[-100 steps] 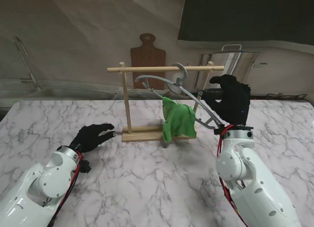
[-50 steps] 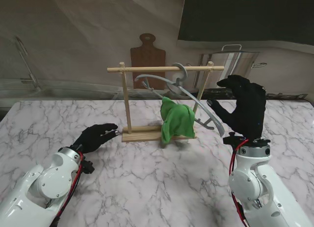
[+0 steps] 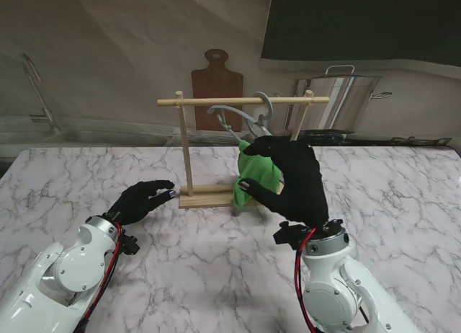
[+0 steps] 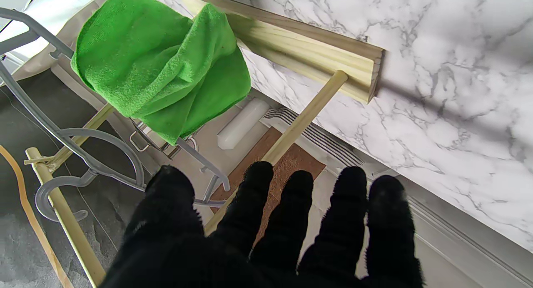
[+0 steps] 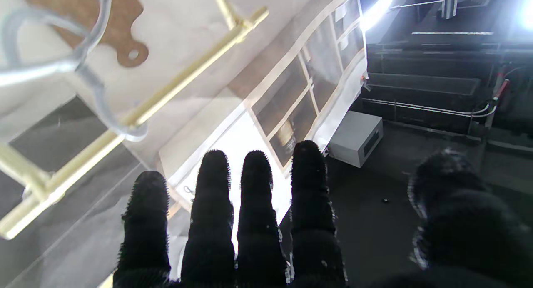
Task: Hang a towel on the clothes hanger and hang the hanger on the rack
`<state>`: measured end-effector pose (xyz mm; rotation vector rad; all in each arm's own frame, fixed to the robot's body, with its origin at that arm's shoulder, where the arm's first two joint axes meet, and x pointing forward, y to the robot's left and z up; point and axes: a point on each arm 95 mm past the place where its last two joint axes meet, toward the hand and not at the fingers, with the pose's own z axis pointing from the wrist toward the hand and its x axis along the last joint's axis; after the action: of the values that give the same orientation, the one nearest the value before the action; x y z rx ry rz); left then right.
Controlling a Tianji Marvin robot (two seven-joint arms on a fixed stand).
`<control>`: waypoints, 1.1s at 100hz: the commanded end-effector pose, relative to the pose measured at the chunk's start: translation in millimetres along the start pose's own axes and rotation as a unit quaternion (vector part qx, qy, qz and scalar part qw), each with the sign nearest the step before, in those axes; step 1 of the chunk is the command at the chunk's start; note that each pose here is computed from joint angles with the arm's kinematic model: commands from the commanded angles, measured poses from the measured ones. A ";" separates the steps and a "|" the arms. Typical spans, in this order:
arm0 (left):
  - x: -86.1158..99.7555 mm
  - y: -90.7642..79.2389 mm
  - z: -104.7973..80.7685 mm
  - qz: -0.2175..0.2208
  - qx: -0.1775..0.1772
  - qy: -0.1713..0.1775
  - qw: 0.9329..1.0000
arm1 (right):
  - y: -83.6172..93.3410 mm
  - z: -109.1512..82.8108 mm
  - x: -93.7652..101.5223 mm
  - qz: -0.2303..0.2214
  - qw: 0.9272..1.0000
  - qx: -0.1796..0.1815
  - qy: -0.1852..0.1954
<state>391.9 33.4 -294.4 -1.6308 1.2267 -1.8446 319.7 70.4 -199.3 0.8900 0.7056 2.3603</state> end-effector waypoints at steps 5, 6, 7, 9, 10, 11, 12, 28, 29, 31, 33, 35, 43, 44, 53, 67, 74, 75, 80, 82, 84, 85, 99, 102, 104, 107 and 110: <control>1.3 3.7 -0.5 -0.009 -0.007 0.004 1.000 | -19.8 -5.2 1.0 0.033 0.999 0.023 -0.025; 1.4 3.7 -0.5 -0.009 -0.007 0.004 1.000 | -21.3 -5.3 1.1 0.036 0.999 0.026 -0.027; 1.4 3.8 -0.5 -0.010 -0.007 0.004 1.000 | -22.8 -5.4 1.2 0.039 0.998 0.028 -0.029; 1.4 3.8 -0.5 -0.010 -0.007 0.005 1.000 | -26.1 -5.6 1.3 0.045 0.998 0.035 -0.034; 1.4 3.8 -0.5 -0.010 -0.007 0.005 1.000 | -27.8 -5.8 1.2 0.048 0.997 0.038 -0.036; 1.4 3.8 -0.5 -0.011 -0.007 0.005 1.000 | -29.4 -6.0 1.2 0.051 0.997 0.041 -0.038; 1.4 3.8 -0.5 -0.011 -0.007 0.005 1.000 | -31.0 -6.2 1.1 0.054 0.997 0.045 -0.041; 1.6 3.6 -0.5 -0.015 -0.004 0.007 1.000 | -56.7 -12.8 -8.1 0.069 0.988 0.118 -0.071; 1.6 3.7 -0.5 -0.015 -0.004 0.008 1.000 | -58.4 -13.3 -8.9 0.070 0.987 0.122 -0.074; 1.6 3.7 -0.5 -0.015 -0.004 0.008 1.000 | -61.5 -14.3 -10.3 0.071 0.986 0.128 -0.079; 1.7 3.8 -0.5 -0.016 -0.004 0.008 1.000 | -64.7 -15.4 -11.9 0.073 0.985 0.134 -0.085; 1.7 3.9 -0.5 -0.016 -0.005 0.008 1.000 | -67.9 -16.3 -13.4 0.075 0.983 0.139 -0.092; 2.4 4.5 -0.3 -0.019 -0.006 0.009 1.000 | -79.4 -20.2 -19.2 0.082 0.977 0.158 -0.118; 2.5 4.6 -0.3 -0.019 -0.006 0.009 1.000 | -80.8 -20.7 -20.1 0.083 0.976 0.159 -0.121; 3.2 5.5 0.2 -0.022 -0.008 0.011 1.000 | -90.7 -25.4 -28.7 0.080 0.970 0.177 -0.143; 5.1 10.4 3.7 -0.043 -0.011 0.016 0.999 | -99.9 -34.6 -47.5 0.064 0.960 0.218 -0.163; 6.0 13.7 6.2 -0.051 -0.014 0.016 0.998 | -101.5 -38.2 -57.6 0.065 0.956 0.232 -0.168; 6.1 14.1 6.6 -0.052 -0.014 0.016 0.998 | -101.5 -38.7 -58.9 0.065 0.955 0.234 -0.169; 6.5 16.2 8.2 -0.055 -0.017 0.015 0.998 | -101.3 -41.7 -65.8 0.066 0.952 0.241 -0.177; 6.7 17.0 8.7 -0.055 -0.019 0.015 0.998 | -101.2 -43.1 -68.6 0.066 0.951 0.243 -0.181; 6.8 17.9 9.2 -0.056 -0.020 0.015 0.998 | -100.8 -44.7 -71.4 0.068 0.949 0.245 -0.184; 6.8 18.3 9.5 -0.056 -0.021 0.015 0.998 | -100.6 -45.6 -72.7 0.069 0.949 0.247 -0.186; 6.6 24.5 15.0 -0.052 -0.017 0.017 0.998 | -94.9 -59.8 -91.2 0.058 0.942 0.252 -0.212; 6.6 25.9 15.8 -0.054 -0.018 0.016 0.998 | -93.1 -62.5 -94.7 0.056 0.942 0.251 -0.217; 6.6 26.9 16.3 -0.057 -0.019 0.016 0.998 | -91.7 -64.2 -97.0 0.056 0.941 0.250 -0.221; 6.7 28.2 16.9 -0.060 -0.021 0.015 0.998 | -89.8 -66.4 -100.3 0.056 0.941 0.248 -0.225; 6.7 29.5 17.3 -0.062 -0.023 0.014 0.998 | -87.9 -68.2 -103.5 0.055 0.941 0.244 -0.229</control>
<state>399.6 10.8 -309.9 -1.7084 1.1980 -1.9324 367.1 63.4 -329.0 1.6257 1.0844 2.0134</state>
